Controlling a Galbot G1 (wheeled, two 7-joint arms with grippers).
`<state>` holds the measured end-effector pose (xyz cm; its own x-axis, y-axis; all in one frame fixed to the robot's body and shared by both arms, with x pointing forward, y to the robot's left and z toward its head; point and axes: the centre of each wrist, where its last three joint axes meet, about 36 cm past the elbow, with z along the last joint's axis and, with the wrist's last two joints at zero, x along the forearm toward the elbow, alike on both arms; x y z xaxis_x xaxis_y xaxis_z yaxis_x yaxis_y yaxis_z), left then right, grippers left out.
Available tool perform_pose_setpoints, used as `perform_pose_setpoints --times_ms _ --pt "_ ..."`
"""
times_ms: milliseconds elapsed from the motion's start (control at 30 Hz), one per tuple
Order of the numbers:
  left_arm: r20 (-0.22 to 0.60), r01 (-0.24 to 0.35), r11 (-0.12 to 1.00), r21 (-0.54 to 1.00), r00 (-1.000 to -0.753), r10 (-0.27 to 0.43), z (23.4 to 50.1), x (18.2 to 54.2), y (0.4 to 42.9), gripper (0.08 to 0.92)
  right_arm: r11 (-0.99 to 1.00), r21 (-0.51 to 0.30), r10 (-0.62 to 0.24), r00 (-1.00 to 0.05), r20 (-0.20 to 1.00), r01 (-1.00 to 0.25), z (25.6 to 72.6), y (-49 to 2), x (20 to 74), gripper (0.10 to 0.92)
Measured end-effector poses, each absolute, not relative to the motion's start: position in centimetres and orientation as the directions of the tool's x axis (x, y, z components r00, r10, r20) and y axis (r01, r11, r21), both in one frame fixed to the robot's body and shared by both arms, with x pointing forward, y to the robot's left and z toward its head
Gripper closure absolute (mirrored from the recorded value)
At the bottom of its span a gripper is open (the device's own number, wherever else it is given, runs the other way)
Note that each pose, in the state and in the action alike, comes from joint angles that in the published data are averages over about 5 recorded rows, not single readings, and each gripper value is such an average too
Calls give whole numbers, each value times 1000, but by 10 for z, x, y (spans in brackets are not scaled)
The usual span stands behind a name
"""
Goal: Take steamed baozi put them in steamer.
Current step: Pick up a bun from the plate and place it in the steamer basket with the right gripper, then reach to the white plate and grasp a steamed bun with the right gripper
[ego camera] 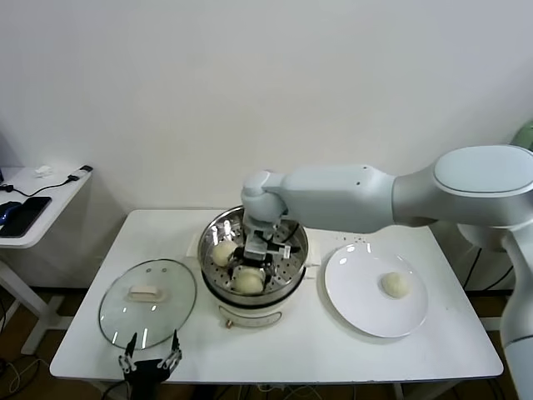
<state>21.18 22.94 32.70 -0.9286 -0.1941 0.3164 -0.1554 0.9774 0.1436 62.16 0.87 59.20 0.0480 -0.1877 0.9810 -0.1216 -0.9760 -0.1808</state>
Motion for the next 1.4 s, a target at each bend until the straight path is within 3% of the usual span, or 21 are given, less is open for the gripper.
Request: perform_pose_setpoints --times_ms 233,400,567,767,1067,1400 --pt "315 -152 978 143 -930 -190 327 212 227 177 -972 -183 -193 50 980 -149 623 -7 633 199" --pt "311 -153 978 144 -931 -191 328 213 227 177 -953 -189 -202 30 979 -237 662 -39 650 200" --pt "307 -151 978 142 -933 -189 329 214 227 177 -882 -215 -224 -26 974 -419 703 -100 667 199" --pt "303 -146 979 143 -935 -183 327 216 227 177 -685 -221 -204 -109 973 -694 725 -207 672 200" --pt "297 -152 979 134 -937 -186 328 219 231 177 -322 -172 -141 -133 981 -931 669 -353 652 200" --pt "310 -158 980 125 -932 -190 326 216 230 177 -99 -94 -83 -86 993 -991 571 -409 627 200"
